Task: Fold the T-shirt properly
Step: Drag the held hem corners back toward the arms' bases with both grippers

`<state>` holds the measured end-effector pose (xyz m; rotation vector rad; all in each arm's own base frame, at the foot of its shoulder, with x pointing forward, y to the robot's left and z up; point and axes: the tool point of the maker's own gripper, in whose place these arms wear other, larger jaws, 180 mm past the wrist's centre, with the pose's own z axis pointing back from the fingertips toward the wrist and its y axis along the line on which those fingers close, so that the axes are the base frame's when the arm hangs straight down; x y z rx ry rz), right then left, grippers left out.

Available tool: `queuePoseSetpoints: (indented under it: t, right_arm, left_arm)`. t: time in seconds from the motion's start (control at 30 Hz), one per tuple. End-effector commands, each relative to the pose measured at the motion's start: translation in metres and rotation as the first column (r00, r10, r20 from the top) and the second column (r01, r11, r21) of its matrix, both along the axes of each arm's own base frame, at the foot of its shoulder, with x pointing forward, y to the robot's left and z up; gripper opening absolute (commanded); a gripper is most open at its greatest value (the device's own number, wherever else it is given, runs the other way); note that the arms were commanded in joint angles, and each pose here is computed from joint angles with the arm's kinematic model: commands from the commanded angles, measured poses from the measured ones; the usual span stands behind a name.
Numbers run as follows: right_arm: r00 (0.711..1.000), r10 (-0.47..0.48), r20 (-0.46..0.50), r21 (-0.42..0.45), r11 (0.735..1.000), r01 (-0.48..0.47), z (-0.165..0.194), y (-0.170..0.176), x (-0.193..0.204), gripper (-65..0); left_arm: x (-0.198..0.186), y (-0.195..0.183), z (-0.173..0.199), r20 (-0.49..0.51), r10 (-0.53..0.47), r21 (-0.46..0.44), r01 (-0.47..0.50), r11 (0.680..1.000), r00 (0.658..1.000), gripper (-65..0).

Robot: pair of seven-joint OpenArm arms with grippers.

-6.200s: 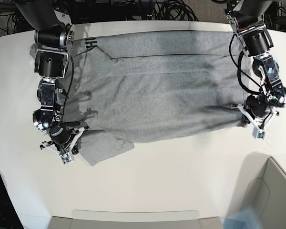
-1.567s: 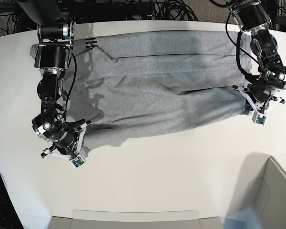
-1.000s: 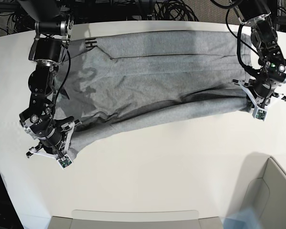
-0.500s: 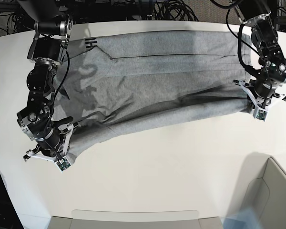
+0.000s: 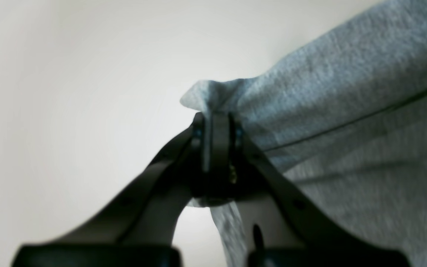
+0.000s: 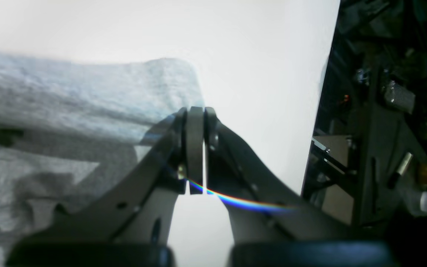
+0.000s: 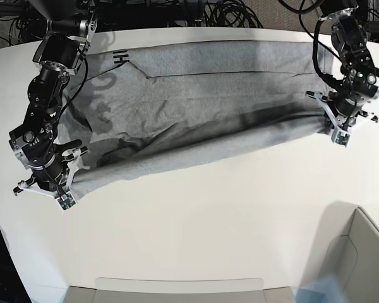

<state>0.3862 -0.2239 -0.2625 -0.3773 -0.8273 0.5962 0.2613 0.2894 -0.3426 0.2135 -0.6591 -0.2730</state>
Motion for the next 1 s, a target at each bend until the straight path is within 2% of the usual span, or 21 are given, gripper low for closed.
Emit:
queuePoseSetpoints:
  t: [0.0, 0.37, 0.7, 0.83, 0.97]
  right_arm:
    - [0.999, 0.003, 0.032, -0.023, 1.000, -0.003, 0.012, -0.006, 0.001, -65.0]
    - [1.000, 0.008, -0.018, -0.040, 0.999, -0.008, -0.009, -0.004, -0.035, -65.0]
    - [0.999, 0.013, -0.036, -0.034, 0.999, -0.015, -0.016, 0.000, -0.038, -64.4]
    - [0.998, 0.040, -0.057, -0.006, 0.999, -0.040, -0.026, 0.012, -0.036, -50.5]
    - [0.992, 0.073, -0.106, 0.020, 0.997, -0.072, -0.043, 0.026, -0.030, -40.1]
  left_arm:
    - [0.005, 0.007, 0.011, 0.030, 0.000, 0.028, -0.001, 1.000, 1.000, -65.0]
    - [-0.031, 0.006, -0.015, -0.075, -0.001, 0.028, 0.003, 1.000, 0.997, -65.0]
    - [-0.033, 0.003, -0.017, -0.082, -0.010, 0.023, 0.012, 1.000, 0.997, -65.0]
    - [-0.033, -0.002, -0.020, -0.081, -0.003, 0.005, 0.003, 1.000, 0.997, -65.0]
    - [-0.033, -0.004, -0.021, -0.082, -0.008, 0.002, 0.008, 1.000, 0.997, -65.0]
